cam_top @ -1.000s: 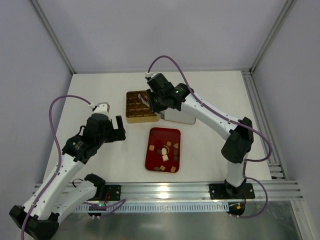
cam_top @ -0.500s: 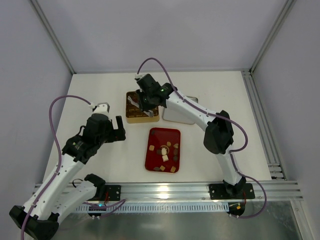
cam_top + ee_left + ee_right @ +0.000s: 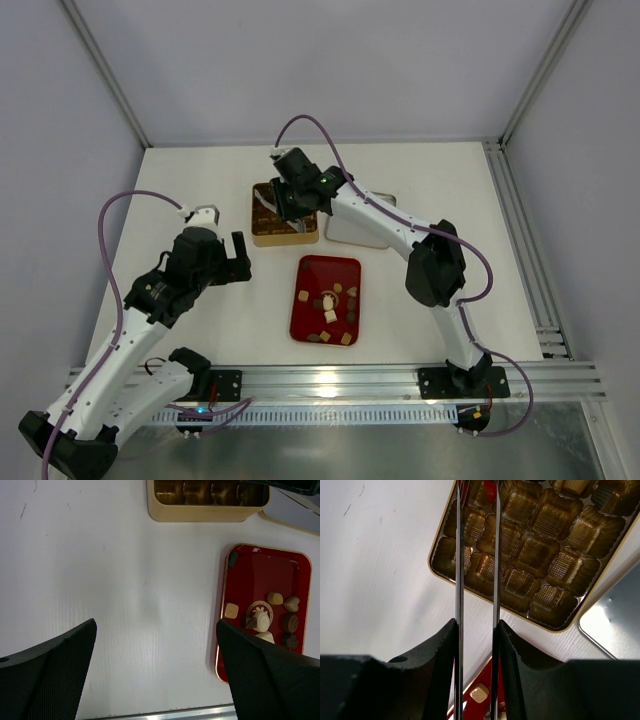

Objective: Pack the chocolate

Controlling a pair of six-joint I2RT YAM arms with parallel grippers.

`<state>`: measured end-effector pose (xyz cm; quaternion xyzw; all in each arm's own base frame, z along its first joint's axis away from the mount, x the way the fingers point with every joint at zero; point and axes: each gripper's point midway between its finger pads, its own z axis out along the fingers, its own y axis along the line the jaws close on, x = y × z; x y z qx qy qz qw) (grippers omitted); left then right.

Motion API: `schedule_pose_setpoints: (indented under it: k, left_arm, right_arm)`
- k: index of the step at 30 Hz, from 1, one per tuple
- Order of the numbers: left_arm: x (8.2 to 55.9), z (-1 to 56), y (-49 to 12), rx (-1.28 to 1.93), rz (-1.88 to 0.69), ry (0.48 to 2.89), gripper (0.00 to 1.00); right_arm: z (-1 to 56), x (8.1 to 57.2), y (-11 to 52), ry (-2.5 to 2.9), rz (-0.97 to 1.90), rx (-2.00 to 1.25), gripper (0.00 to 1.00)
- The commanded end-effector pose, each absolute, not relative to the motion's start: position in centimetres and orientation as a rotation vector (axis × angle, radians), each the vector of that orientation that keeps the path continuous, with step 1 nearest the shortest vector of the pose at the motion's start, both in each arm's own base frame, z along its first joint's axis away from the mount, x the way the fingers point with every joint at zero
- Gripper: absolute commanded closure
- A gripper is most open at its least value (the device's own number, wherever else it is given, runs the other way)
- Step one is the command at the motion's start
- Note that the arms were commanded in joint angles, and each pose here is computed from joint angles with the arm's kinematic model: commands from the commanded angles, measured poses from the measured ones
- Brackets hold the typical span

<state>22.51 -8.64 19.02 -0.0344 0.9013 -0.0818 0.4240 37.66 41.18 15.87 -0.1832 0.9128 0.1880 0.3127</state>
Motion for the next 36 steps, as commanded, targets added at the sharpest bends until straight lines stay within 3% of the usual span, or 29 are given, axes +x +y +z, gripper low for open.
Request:
schedule_pose_setpoints:
  k: [1,20,29,36]
  left_arm:
    - [22.9,19.3,-8.7,-0.082,-0.209,2.234,0.0]
    - [22.9,19.3,-8.5,-0.091,-0.197,2.231,0.0]
    - [22.9,19.3,-8.6,-0.089,-0.201,2.234,0.0]
    - [22.9,19.4,-8.6,-0.091,-0.205,2.229,0.0]
  right_arm:
    - [18.6,38.9,42.0,2.322,0.543,-0.445,0.6]
    - [26.2,36.4,37.0,2.219,0.495,-0.411,0.59]
    - [26.7,28.6,28.8,2.254,0.499,-0.342,0.58]
    - [21.7,20.9,23.9,2.418,0.469,-0.361,0.59]
